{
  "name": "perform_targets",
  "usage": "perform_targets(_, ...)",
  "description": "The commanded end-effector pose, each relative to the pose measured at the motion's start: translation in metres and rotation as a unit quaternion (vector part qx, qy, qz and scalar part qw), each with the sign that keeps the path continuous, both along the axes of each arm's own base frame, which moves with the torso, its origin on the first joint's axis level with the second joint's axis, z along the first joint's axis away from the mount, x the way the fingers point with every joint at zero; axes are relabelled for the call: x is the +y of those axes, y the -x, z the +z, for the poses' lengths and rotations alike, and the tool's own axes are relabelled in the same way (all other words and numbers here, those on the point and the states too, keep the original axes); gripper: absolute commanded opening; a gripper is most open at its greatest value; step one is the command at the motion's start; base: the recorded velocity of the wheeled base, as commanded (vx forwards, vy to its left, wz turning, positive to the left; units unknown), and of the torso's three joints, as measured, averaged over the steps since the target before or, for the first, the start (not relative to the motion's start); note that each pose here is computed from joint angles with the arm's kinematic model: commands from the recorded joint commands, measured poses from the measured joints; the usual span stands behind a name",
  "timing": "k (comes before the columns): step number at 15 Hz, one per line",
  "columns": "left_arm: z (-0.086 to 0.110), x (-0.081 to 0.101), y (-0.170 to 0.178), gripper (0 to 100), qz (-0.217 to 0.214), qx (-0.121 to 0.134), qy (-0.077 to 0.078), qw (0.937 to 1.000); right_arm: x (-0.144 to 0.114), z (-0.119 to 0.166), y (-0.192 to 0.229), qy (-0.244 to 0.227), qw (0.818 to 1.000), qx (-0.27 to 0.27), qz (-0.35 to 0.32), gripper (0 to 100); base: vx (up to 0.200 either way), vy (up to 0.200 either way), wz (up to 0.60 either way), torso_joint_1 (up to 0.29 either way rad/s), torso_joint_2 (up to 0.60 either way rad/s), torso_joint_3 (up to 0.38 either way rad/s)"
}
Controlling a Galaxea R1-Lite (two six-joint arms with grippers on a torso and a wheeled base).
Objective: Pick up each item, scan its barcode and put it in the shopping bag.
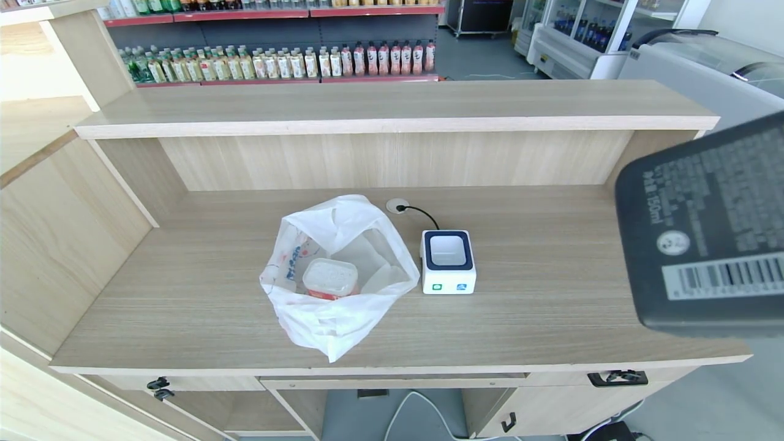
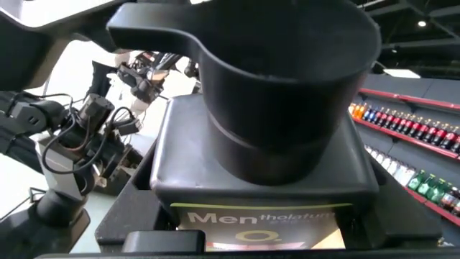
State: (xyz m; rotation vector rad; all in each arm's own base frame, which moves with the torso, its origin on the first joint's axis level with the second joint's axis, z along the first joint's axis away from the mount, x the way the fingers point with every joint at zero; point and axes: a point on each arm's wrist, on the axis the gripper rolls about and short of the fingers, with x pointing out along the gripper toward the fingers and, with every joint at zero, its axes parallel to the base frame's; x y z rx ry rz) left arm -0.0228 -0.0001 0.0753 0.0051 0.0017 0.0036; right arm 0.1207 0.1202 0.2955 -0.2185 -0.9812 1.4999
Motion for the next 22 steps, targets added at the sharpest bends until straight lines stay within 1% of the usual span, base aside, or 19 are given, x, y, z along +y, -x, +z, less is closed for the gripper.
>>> perform_targets(1, 0.000, 0.000, 0.000, 100, 0.000, 0.000, 0.000, 1.0000, -0.016, 0.000, 0.017, -0.013, 1.000, -0.021, -0.012, 0, 0.000, 0.000, 0.00, 0.000, 0.00, 0.000)
perform_targets(3, 0.000, 0.000, 0.000, 100, 0.000, 0.000, -0.001, 1.0000, -0.016, -0.006, 0.017, -0.012, 1.000, -0.016, -0.023, 0, 0.000, 0.000, 0.00, 0.000, 0.00, 0.000)
perform_targets(4, 0.000, 0.000, 0.000, 100, 0.000, 0.000, 0.000, 1.0000, -0.015, -0.011, 0.015, -0.007, 0.999, -0.020, -0.030, 0, 0.000, 0.000, 0.00, 0.000, 0.00, 0.000)
perform_targets(9, 0.000, 0.000, 0.000, 100, 0.000, 0.000, -0.001, 1.0000, -0.005, -0.020, 0.003, 0.001, 0.998, -0.037, -0.049, 0, 0.000, 0.000, 0.00, 0.000, 0.00, 0.000)
perform_targets(19, 0.000, 0.000, 0.000, 100, 0.000, 0.000, 0.000, 1.0000, -0.006, -0.018, 0.004, -0.002, 0.998, -0.039, -0.049, 0, 0.000, 0.000, 0.00, 0.000, 0.00, 0.000)
perform_targets(22, 0.000, 0.000, 0.000, 100, 0.000, 0.000, 0.000, 1.0000, -0.011, -0.012, 0.012, -0.014, 0.997, -0.053, -0.049, 0, 0.000, 0.000, 0.00, 0.000, 0.00, 0.000)
